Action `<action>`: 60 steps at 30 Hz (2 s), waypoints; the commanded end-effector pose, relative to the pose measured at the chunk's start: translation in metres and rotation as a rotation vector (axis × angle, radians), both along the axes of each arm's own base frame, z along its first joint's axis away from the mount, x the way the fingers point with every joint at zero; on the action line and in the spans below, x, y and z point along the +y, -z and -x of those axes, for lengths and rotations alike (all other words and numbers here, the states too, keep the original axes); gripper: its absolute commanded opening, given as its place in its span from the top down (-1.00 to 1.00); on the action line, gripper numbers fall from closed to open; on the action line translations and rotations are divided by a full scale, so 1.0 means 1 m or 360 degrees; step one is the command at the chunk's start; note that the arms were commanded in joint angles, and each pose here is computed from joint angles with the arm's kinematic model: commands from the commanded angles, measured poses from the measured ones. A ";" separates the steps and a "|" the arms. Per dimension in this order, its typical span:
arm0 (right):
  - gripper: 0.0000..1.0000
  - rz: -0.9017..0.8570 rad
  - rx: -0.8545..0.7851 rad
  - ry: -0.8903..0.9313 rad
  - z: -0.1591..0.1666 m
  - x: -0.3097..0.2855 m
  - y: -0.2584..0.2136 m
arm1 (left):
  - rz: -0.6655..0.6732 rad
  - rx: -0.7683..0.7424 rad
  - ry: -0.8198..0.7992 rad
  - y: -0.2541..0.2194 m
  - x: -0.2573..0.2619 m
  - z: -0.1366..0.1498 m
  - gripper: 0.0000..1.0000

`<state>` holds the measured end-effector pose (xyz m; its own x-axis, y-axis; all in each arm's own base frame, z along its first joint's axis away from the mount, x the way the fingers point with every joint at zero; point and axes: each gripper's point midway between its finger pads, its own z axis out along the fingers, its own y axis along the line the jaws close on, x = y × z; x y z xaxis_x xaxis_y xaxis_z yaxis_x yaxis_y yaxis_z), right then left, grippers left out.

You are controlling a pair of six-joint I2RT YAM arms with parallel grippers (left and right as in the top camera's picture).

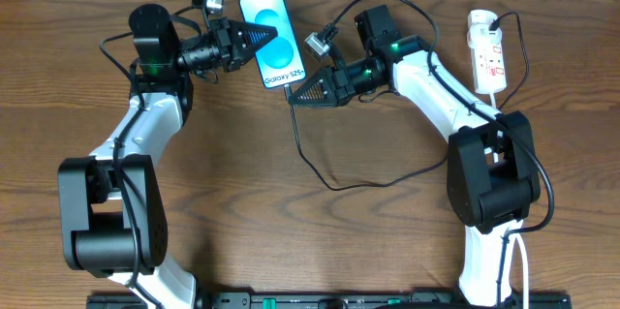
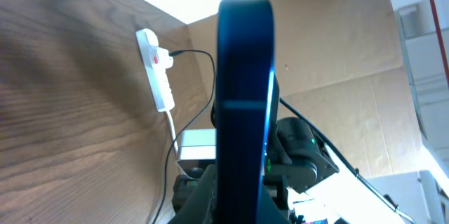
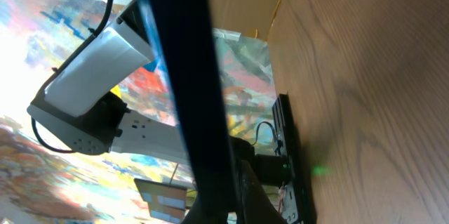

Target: Plug charger to phone and switch on socket

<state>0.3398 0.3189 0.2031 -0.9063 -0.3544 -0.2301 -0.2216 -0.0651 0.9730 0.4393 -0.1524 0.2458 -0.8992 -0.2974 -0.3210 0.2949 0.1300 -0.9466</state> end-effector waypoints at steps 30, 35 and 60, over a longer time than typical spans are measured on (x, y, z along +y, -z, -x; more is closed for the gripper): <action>0.98 0.0032 -0.0062 0.0113 -0.033 -0.007 -0.009 | 0.0004 -0.0073 0.0211 -0.012 -0.026 0.026 0.86; 0.59 0.0024 -0.0086 0.0117 -0.035 -0.007 -0.009 | 0.0003 -0.0074 0.0210 -0.012 -0.026 0.025 0.86; -0.99 0.0340 -0.0700 0.0587 -0.045 -0.081 -0.081 | -0.0343 0.0251 -0.0341 0.076 0.063 -0.006 0.86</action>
<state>0.3817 0.2464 0.2800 -0.8937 -0.1280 -0.4300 -0.4419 0.0853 0.8930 0.4476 -0.0909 0.1870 -0.8870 -0.4517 -0.0958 -0.0054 0.2177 -0.9760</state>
